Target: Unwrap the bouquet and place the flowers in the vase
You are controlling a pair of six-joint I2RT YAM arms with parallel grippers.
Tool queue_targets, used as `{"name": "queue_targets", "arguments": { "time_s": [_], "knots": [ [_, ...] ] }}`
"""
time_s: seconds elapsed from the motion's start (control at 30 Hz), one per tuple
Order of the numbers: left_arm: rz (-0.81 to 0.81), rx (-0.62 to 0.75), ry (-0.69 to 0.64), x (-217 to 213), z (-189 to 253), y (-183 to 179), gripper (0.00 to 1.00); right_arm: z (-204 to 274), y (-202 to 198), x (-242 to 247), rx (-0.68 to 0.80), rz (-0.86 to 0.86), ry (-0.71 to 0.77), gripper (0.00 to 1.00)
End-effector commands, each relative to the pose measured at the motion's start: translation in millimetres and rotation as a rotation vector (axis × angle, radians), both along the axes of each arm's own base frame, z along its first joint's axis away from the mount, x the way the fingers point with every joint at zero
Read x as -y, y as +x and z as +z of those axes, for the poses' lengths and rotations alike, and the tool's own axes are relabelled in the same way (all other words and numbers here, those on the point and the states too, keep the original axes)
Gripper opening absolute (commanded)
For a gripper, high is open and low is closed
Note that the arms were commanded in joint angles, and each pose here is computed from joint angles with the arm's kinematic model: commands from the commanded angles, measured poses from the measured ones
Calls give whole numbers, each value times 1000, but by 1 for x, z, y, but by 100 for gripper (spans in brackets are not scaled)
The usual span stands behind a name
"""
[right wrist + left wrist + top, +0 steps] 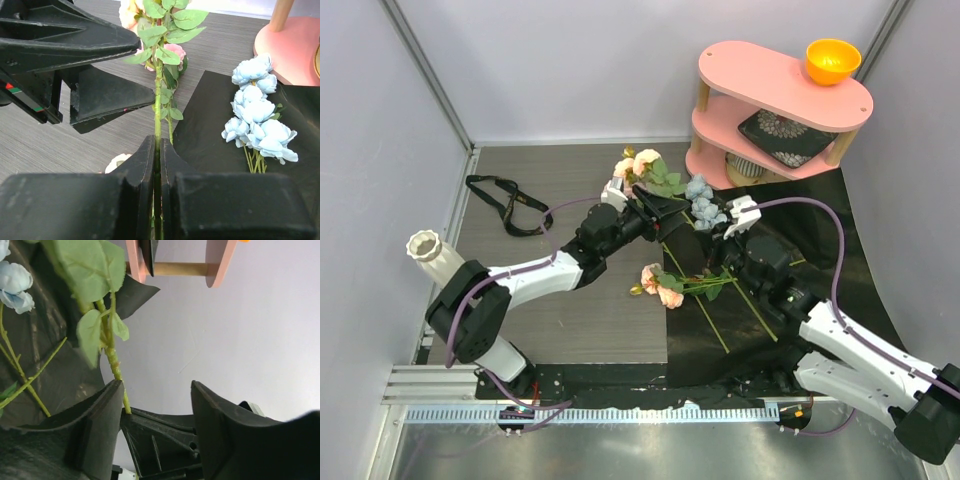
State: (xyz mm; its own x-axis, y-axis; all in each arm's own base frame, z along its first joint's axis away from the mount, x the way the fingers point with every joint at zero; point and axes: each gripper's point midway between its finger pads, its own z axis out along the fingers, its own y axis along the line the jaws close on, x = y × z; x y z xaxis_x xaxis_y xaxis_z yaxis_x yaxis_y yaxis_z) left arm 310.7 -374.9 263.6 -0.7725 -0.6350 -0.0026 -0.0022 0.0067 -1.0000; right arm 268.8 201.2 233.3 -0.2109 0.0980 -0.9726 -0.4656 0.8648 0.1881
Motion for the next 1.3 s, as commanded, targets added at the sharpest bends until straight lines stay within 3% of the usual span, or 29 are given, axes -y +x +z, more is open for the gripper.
{"name": "queue_targets", "arguments": {
  "time_s": [0.0, 0.17, 0.33, 0.63, 0.73, 0.83, 0.87, 0.93, 0.97, 1.0, 1.03, 1.1, 1.17, 1.2, 1.27],
  "knots": [
    [32, 24, 47, 4, -1, 12, 65, 30, -4, -4, 77, 25, 83, 1],
    [-9, 8, 121, 5, -14, 2, 80, 33, -3, 0, 90, 7, 80, 1],
    [3, -27, 114, 0, -30, -3, 78, 33, -5, -1, 90, 15, 76, 1],
    [18, 49, 67, 14, -13, 17, 57, 28, -13, -8, 74, 74, 80, 1],
    [24, 85, 73, 13, -8, 22, 40, 24, -15, -9, 62, 87, 75, 1],
    [42, 162, 106, 4, 3, 27, 15, 18, -16, -13, 41, 105, 66, 1],
    [48, 205, 154, 0, 4, 30, 0, 20, -15, -12, 38, 97, 67, 1],
    [65, 256, 249, -10, 15, 28, 0, 11, -12, -9, -17, 66, 43, 11],
    [76, 285, 296, -16, 18, 29, 0, 19, -11, -9, -20, 56, 48, 31],
    [95, 406, 365, -25, 41, 25, 0, 12, -12, -5, -65, 37, 31, 37],
    [109, 392, 463, -36, 31, 25, 0, 13, -8, 0, -76, -3, 25, 42],
    [159, 537, 610, -60, 60, 20, 0, 22, -8, 5, -88, -27, 16, 49],
    [210, 563, 804, -93, 58, 19, 0, 35, -9, 8, -75, -37, 23, 51],
    [247, 673, 899, -112, 82, 14, 0, 36, -11, 9, -79, -34, 15, 51],
    [333, 660, 1097, -156, 87, 12, 0, 45, -13, 10, -66, -23, 17, 51]
  ]
}}
